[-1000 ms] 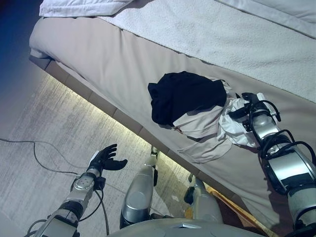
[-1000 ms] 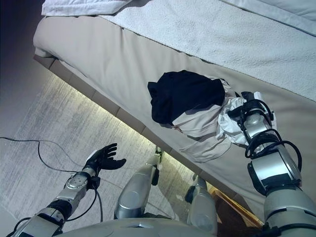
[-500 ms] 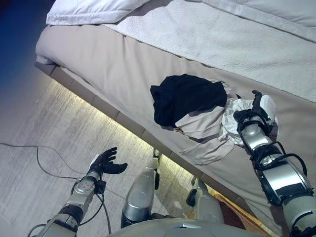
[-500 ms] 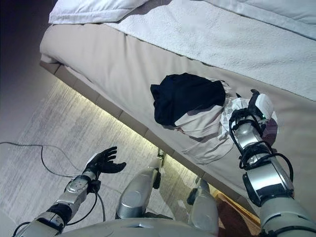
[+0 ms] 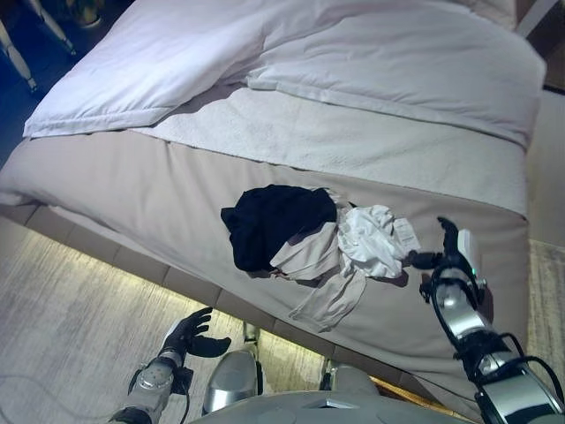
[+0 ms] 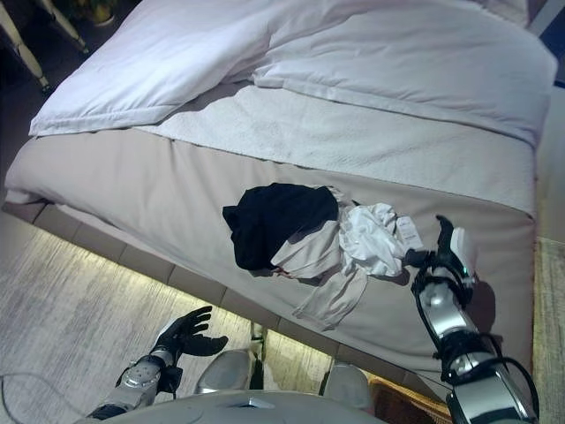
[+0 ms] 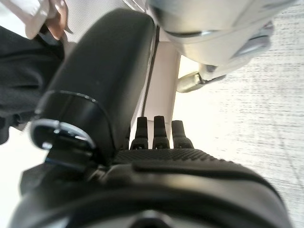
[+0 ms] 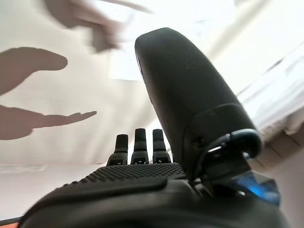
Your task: Pick up the clothes from the bed and place them into the basket
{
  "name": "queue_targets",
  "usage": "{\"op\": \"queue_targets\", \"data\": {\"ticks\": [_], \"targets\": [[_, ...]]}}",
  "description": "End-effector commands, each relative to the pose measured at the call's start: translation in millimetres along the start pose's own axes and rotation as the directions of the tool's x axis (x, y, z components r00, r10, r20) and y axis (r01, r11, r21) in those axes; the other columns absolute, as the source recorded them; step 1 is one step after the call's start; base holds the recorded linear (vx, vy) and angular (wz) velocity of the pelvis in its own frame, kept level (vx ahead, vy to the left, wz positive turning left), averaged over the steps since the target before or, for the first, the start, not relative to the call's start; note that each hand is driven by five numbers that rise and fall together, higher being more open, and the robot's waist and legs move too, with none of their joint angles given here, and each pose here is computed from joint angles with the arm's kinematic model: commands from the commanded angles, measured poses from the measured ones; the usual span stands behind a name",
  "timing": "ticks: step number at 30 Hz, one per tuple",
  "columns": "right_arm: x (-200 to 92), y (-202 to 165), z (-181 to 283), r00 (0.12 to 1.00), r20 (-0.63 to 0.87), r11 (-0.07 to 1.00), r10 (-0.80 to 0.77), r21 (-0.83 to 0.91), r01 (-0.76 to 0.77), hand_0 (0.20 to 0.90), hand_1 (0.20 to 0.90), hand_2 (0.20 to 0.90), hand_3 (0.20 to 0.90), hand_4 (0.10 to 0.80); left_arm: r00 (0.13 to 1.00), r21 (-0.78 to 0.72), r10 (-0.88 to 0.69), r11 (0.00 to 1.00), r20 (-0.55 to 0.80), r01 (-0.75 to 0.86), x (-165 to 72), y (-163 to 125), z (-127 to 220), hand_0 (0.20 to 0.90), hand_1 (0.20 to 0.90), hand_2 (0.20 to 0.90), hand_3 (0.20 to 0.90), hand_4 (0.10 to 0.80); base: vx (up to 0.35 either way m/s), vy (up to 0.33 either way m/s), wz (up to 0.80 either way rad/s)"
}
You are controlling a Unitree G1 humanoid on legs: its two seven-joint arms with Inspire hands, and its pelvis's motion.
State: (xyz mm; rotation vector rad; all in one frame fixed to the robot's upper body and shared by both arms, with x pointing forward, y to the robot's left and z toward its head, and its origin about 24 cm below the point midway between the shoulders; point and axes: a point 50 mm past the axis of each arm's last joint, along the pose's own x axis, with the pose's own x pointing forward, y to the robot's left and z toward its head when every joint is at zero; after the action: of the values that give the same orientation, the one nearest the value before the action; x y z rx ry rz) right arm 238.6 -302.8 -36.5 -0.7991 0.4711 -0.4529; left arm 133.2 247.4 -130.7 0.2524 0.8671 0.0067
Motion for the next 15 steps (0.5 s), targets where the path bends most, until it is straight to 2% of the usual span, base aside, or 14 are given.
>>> {"op": "queue_targets", "data": {"ticks": [1, 8, 14, 15], "targets": [[7.4, -8.5, 33.2, 0.983, 0.185, 1.000, 0.015, -0.004, -0.014, 0.900, 0.900, 0.900, 0.900, 0.800, 0.999, 0.029, 0.015, 0.999, -0.052, -0.014, -5.3, 4.6, -16.2, 0.900, 0.900, 0.900, 0.900, 0.800, -0.008, -0.014, -0.08], [15.3, 1.3, 55.7, 0.969, 0.237, 0.998, 0.063, 0.013, -0.068, 0.900, 0.900, 0.900, 0.900, 0.800, 1.000, 0.049, 0.016, 0.999, -0.004, -0.016, 4.0, 7.5, 3.9, 0.900, 0.900, 0.900, 0.900, 0.800, -0.072, -0.018, 0.01], [40.0, -25.9, 98.1, 0.959, 0.264, 0.993, -0.103, 0.075, 0.086, 0.900, 0.900, 0.900, 0.900, 0.800, 0.998, 0.054, -0.001, 0.999, 0.070, -0.002, 14.5, 5.8, 31.4, 0.900, 0.900, 0.900, 0.900, 0.800, -0.141, -0.014, 0.13], [49.6, -43.9, 115.1, 0.946, 0.271, 0.983, -0.178, 0.081, 0.162, 0.900, 0.900, 0.900, 0.900, 0.800, 0.994, 0.065, -0.014, 0.998, 0.110, 0.007, 18.2, 5.4, 44.9, 0.900, 0.900, 0.900, 0.900, 0.800, -0.226, -0.029, 0.08]]}}
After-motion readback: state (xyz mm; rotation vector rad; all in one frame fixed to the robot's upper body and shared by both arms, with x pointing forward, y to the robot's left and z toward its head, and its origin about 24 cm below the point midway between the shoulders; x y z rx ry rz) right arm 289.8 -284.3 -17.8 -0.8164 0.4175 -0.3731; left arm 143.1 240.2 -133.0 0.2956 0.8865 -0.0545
